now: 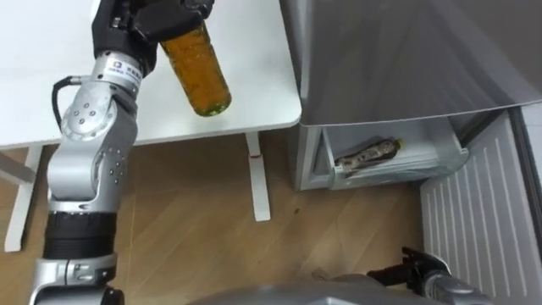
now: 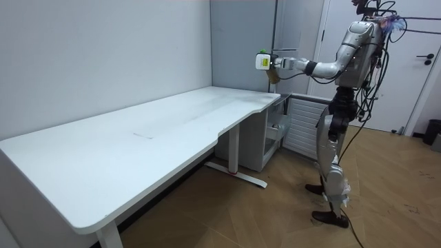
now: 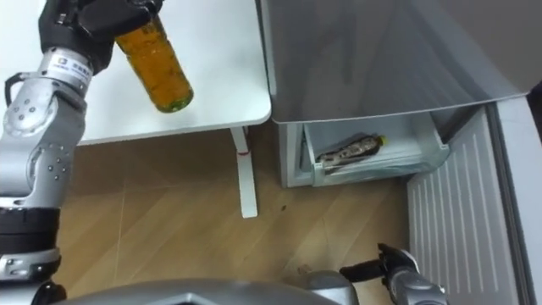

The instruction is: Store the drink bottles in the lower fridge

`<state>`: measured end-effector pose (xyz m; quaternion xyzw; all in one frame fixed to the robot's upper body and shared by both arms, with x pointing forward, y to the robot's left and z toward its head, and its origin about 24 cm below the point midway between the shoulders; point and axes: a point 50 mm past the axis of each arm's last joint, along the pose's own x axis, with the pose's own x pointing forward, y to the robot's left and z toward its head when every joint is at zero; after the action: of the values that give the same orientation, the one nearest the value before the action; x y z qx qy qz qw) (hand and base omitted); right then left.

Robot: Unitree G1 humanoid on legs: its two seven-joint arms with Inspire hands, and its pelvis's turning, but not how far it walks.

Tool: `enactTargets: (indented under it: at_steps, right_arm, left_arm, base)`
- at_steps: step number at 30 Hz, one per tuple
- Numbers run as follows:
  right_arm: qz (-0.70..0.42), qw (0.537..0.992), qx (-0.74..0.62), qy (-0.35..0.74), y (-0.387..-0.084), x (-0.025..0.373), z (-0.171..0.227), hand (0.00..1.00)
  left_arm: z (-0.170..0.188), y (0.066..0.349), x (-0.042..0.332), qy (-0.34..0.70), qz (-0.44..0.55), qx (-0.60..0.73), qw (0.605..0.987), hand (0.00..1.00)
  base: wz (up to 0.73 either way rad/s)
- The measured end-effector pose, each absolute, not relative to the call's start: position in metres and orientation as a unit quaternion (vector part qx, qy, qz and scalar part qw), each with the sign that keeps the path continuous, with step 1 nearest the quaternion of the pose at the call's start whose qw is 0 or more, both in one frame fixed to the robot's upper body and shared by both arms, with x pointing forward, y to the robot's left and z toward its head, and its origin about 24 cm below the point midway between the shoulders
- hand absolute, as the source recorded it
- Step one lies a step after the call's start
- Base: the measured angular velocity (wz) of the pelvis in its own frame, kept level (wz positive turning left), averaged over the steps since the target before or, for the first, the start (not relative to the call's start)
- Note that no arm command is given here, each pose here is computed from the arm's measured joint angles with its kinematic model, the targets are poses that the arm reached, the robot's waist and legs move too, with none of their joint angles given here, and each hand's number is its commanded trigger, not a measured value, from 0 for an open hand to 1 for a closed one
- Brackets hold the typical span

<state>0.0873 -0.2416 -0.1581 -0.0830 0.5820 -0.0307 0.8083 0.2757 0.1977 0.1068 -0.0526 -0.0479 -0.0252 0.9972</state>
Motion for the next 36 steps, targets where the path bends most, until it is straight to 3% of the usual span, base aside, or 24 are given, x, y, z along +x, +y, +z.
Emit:
enactTargets:
  at_steps: [19,36]
  right_arm:
    - [0.094,0.863,-0.088,0.489,-0.204,0.132,-0.143,0.0]
    - [0.295,0.877,-0.084,0.369,-0.15,0.164,-0.106,0.0]
  left_arm:
    - [0.102,0.178,0.262,-0.065,-0.062,-0.072,0.993,1.0]
    - [0.05,0.171,0.221,0.027,-0.096,-0.081,0.992,1.0]
  base:
    - [0.09]
    - [0.04]
